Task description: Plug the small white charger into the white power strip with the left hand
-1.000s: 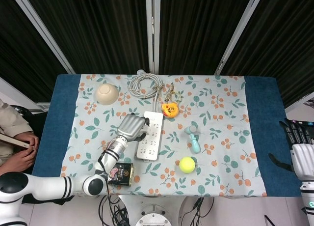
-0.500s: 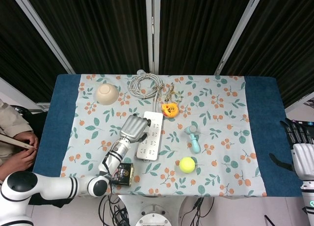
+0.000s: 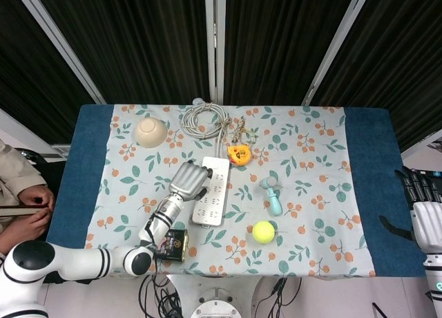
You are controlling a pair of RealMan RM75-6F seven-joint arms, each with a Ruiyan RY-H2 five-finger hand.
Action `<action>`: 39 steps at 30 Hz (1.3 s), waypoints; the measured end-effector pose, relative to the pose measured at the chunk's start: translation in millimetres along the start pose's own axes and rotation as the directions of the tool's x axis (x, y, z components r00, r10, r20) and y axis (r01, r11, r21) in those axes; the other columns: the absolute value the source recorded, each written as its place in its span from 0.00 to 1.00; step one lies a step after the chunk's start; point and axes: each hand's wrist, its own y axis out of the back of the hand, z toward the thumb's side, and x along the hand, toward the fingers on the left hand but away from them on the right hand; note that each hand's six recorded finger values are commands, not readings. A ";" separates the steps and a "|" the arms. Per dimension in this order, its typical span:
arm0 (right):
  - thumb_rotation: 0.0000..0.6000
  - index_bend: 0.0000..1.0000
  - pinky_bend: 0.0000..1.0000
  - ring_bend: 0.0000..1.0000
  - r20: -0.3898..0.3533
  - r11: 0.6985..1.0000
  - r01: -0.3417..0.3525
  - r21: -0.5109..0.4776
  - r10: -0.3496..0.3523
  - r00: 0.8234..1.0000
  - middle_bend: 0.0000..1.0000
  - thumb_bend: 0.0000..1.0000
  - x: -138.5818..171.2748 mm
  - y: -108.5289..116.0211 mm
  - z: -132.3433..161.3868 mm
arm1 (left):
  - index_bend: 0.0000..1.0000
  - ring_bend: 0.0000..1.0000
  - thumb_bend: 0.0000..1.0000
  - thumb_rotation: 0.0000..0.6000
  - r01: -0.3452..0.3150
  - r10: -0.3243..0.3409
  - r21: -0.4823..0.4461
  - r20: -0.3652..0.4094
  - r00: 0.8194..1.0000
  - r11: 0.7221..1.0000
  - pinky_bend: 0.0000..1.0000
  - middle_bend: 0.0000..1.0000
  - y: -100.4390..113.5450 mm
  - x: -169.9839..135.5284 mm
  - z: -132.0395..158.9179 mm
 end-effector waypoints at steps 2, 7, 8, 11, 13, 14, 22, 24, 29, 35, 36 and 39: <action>1.00 0.00 0.00 0.00 0.000 1.000 -0.001 0.000 0.001 1.000 0.02 0.13 -0.2 -0.3 -0.1 | 0.66 0.53 0.43 1.00 -0.002 0.002 0.004 -0.001 1.000 1.000 0.35 0.70 0.4 0.5 -0.3; 1.00 0.00 0.00 0.00 0.003 1.000 -0.001 0.000 0.001 1.000 0.02 0.13 -0.3 -0.4 -1.0 | 0.66 0.52 0.43 1.00 -0.001 0.001 0.021 -0.001 1.000 1.000 0.35 0.70 0.3 1.8 -0.5; 1.00 0.00 0.00 0.00 0.004 1.000 -0.002 0.000 0.002 1.000 0.02 0.13 -0.2 -0.6 -1.2 | 0.66 0.52 0.43 1.00 0.001 -0.001 0.027 -0.001 1.000 1.000 0.34 0.70 0.1 2.2 -0.8; 1.00 0.00 0.00 0.00 0.006 1.000 -0.002 0.000 0.002 1.000 0.02 0.13 -0.3 -0.6 -1.7 | 0.66 0.52 0.43 1.00 0.006 -0.006 0.033 -0.004 1.000 0.999 0.34 0.70 0.0 2.6 -2.4; 1.00 0.00 0.00 0.00 0.005 1.000 -0.002 0.000 0.002 1.000 0.02 0.13 -0.6 -0.4 -1.7 | 0.66 0.52 0.43 1.00 0.008 -0.008 0.040 -0.004 1.000 0.999 0.34 0.70 0.2 2.4 -3.3; 1.00 0.00 0.00 0.00 0.005 1.000 -0.002 0.000 0.002 1.000 0.02 0.12 -0.7 -0.3 -1.7 | 0.66 0.52 0.43 1.00 0.009 -0.009 0.044 -0.003 1.000 0.999 0.34 0.70 0.2 2.0 -3.6; 1.00 0.00 0.00 0.00 0.005 1.000 -0.003 -0.002 0.003 1.000 0.02 0.13 -1.4 -1.1 -1.8 | 0.66 0.52 0.43 1.00 0.025 -0.025 0.060 0.000 1.000 0.998 0.33 0.70 -1.5 0.2 -3.6; 1.00 0.00 0.00 0.00 0.007 1.000 -0.003 -0.003 0.003 1.000 0.02 0.13 -1.3 -1.2 -2.0 | 0.66 0.52 0.43 1.00 0.029 -0.029 0.062 0.000 1.000 0.998 0.33 0.70 -1.8 0.1 -3.4; 1.00 0.00 0.00 0.00 0.008 1.000 -0.004 -0.004 0.004 1.000 0.02 0.13 -1.1 -1.6 -2.6 | 0.66 0.52 0.43 1.00 0.036 -0.036 0.069 0.003 0.999 0.997 0.33 0.70 -2.1 -0.7 -2.2; 1.00 0.00 0.00 0.00 0.008 1.000 -0.002 -0.005 0.002 1.000 0.02 0.13 -0.8 -1.9 -2.7 | 0.66 0.52 0.43 1.00 0.045 -0.046 0.078 0.004 0.999 0.996 0.32 0.70 -4.6 1.2 0.3; 1.00 0.00 0.00 0.00 0.008 1.000 -0.003 -0.005 0.003 1.000 0.02 0.13 -0.5 -1.9 -3.1 | 0.66 0.52 0.43 1.00 0.048 -0.048 0.081 0.004 0.999 0.996 0.32 0.70 -5.2 1.9 0.7; 1.00 0.00 0.00 0.00 0.010 1.000 -0.002 -0.006 0.002 1.000 0.02 0.13 0.0 -1.7 -3.7 | 0.66 0.52 0.44 1.00 0.059 -0.060 0.091 0.003 0.998 0.994 0.32 0.70 -7.6 4.2 2.2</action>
